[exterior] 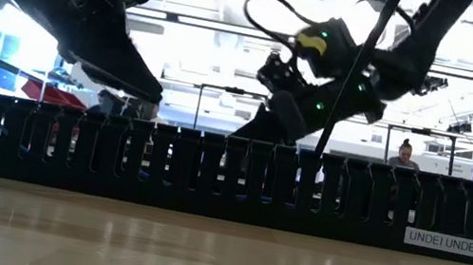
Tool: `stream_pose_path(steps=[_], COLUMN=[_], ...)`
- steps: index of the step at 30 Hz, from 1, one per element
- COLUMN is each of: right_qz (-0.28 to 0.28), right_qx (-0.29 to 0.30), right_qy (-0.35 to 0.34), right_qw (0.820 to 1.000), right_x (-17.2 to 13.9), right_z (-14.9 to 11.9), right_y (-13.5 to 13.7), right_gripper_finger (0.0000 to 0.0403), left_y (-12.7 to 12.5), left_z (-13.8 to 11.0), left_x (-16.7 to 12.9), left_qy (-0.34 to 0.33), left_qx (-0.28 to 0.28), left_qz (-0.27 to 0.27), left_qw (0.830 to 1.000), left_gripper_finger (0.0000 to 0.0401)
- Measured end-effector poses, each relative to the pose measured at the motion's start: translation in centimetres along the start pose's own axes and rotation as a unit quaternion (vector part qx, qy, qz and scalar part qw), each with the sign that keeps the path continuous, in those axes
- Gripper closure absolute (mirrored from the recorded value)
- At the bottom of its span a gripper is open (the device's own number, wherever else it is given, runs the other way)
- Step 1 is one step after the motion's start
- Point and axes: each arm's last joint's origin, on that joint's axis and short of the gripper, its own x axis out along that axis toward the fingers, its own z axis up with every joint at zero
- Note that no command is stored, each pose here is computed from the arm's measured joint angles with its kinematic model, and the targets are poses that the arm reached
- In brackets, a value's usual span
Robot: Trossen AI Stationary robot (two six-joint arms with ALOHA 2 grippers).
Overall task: Ziptie cables
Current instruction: Close the black cable duct
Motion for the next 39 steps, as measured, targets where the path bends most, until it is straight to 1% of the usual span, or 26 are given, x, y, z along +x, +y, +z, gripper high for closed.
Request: stream_pose_path(steps=[2,5,7,9,12,15,18,21,24,25,27,28,31,34,39], right_qz=[-0.011,-0.011,0.0,0.005,-0.004,-0.016,-0.016,-0.014,-0.011,-0.01,-0.009,-0.01,-0.014,-0.017,-0.015], right_qx=[0.007,0.016,0.022,0.013,0.01,0.015,0.018,0.023,0.026,0.027,0.03,0.03,0.034,0.038,0.044], right_qy=[-0.027,-0.051,-0.038,-0.02,-0.004,0.007,0.009,0.023,0.042,0.044,0.043,0.042,0.024,0.016,0.025], right_qw=[1.0,0.999,0.999,1.0,1.0,1.0,1.0,0.999,0.999,0.999,0.999,0.999,0.999,0.999,0.999], right_x=[-0.4,-0.4,0.0,0.7,1.6,2.3,2.5,2.8,3.2,3.3,3.7,3.8,4.1,3.7,2.7], right_z=[-0.5,-1.1,-1.8,-2.5,-3.3,-4.0,-4.4,-5.0,-5.9,-6.2,-6.7,-6.9,-7.2,-7.2,-5.8], right_y=[-0.7,-1.1,-0.7,-0.4,-0.3,-0.5,-0.5,-0.4,-0.3,-0.3,-0.2,-0.2,-0.2,-0.1,0.3], right_gripper_finger=[0.0192,0.0147,0.0117,0.0091,0.0064,0.0056,0.006,0.0082,0.0123,0.0141,0.0183,0.0195,0.0196,0.0196,0.0196], left_y=[-0.1,-0.1,0.0,0.0,-0.1,-0.1,-0.1,-0.3,-0.5,-0.6,-0.7,-0.8,-1.3,-1.8,-1.4], left_z=[0.0,0.4,0.5,0.6,0.6,0.6,0.7,0.9,1.2,1.4,1.7,1.9,2.9,4.1,6.2], left_x=[0.0,0.0,0.1,0.1,0.1,0.1,0.1,0.0,-0.1,-0.1,-0.4,-0.6,-1.8,-3.7,-7.8], left_qy=[0.004,-0.013,-0.022,-0.024,-0.021,-0.024,-0.026,-0.035,-0.052,-0.065,-0.089,-0.1,-0.132,-0.157,-0.207], left_qx=[-0.025,-0.028,-0.031,-0.032,-0.029,-0.025,-0.026,-0.012,0.006,0.009,0.005,0.003,0.006,0.011,-0.027], left_qz=[-0.013,-0.016,-0.006,-0.004,-0.011,-0.015,-0.017,-0.035,-0.038,-0.03,0.004,0.025,0.059,0.064,0.091], left_qw=[1.0,0.999,0.999,0.999,0.999,0.999,0.999,0.999,0.998,0.997,0.996,0.995,0.989,0.985,0.974], left_gripper_finger=[0.0245,0.0245,0.0245,0.0245,0.0245,0.0245,0.0245,0.0245,0.0245,0.0245,0.0245,0.0245,0.0245,0.0245,0.0245])
